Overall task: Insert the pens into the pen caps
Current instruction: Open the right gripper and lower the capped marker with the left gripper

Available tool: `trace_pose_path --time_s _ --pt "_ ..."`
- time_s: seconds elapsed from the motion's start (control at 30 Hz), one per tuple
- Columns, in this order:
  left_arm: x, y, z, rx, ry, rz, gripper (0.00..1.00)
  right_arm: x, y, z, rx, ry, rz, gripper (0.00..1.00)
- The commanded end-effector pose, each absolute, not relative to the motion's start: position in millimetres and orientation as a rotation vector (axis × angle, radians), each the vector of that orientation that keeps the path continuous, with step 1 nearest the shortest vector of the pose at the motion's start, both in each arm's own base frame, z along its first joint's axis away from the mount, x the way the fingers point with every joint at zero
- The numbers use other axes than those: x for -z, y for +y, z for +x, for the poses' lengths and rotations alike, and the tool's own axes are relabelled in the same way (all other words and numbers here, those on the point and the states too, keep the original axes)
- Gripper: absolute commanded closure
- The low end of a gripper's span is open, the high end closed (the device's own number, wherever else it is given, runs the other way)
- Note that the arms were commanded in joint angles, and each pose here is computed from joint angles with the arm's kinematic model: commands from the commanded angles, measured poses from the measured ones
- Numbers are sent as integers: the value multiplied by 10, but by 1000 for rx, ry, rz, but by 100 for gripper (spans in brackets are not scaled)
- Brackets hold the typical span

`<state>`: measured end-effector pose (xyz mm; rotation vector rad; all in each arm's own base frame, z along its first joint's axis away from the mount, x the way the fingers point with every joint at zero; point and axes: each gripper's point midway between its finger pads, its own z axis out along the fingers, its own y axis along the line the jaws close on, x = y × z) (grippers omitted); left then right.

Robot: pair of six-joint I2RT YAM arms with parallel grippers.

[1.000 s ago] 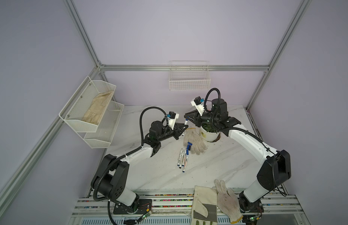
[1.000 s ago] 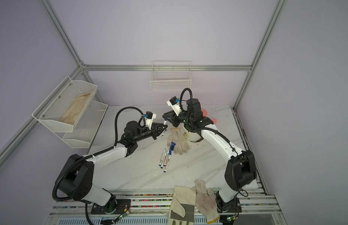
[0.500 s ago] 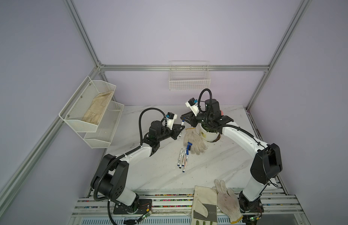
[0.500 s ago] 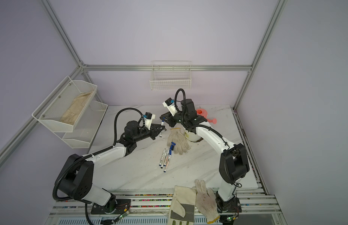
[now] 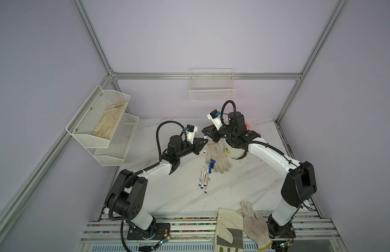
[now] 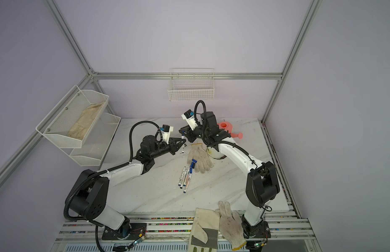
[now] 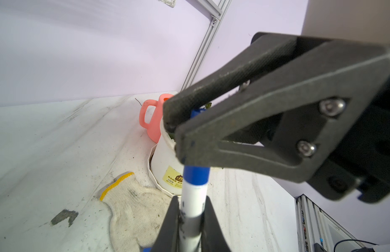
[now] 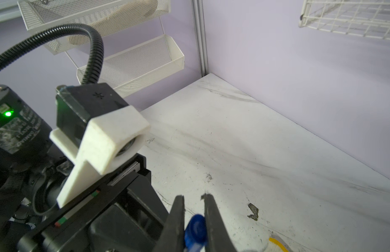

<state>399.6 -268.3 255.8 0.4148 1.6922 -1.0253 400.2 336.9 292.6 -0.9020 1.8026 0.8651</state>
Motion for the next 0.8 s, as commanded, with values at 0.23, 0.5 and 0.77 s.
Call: trace_pose_path --time_s 0.23,0.5,0.77 --pt "-3234 -2162 4384 815 1429 40 100 -2762 3073 3887 -1020 2028 -755 57" --pt "-2470 -2215 4530 806 1649 -33 100 -3574 2757 4093 -1055 1773 -526 37" --pt "-1861 -2503 4763 825 1912 14 100 -2968 2646 4301 -991 1993 -356 43"
